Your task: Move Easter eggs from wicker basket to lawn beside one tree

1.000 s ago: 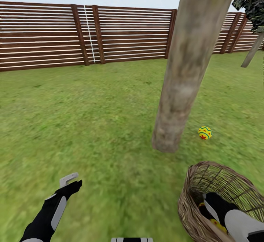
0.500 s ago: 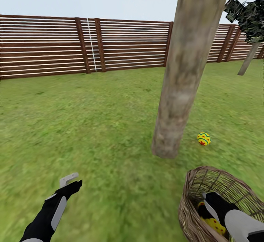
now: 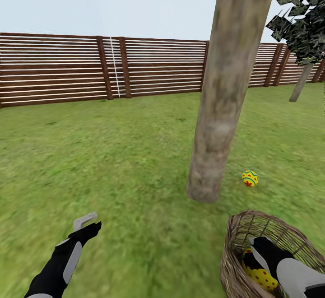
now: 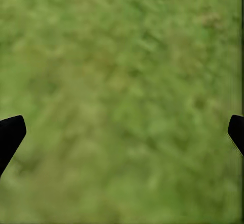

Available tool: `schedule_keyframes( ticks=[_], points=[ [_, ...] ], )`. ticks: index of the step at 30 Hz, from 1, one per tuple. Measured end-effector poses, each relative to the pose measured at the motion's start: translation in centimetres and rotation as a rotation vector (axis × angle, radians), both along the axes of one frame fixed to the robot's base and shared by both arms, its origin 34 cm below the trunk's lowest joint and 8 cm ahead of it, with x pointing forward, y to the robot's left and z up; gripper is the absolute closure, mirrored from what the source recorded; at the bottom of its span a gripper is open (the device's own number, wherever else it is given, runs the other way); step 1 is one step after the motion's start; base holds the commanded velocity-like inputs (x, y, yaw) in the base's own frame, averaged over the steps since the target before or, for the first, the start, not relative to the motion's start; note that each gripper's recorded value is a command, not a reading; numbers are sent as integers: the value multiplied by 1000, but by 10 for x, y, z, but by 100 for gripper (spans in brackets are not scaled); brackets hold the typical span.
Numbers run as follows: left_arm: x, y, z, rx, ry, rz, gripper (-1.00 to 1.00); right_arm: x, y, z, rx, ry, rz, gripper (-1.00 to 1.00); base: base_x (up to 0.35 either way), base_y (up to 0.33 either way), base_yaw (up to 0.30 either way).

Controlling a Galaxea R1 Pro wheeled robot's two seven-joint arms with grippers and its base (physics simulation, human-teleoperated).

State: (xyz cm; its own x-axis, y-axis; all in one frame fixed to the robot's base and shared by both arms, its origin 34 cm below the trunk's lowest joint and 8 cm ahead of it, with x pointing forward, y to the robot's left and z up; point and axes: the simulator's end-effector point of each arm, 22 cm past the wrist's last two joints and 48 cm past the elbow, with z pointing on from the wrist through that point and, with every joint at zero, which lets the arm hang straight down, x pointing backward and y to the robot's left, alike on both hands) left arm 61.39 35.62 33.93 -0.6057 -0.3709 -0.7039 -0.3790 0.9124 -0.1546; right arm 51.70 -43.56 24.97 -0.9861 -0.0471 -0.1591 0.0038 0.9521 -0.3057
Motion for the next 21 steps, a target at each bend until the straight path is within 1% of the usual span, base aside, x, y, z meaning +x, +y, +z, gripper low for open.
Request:
schedule_keyframes(
  ticks=[21],
  points=[
    [12,1,49,1,-86,0,-100,20,0,40,1,-87,-1,100,0,0,0]
  ],
)
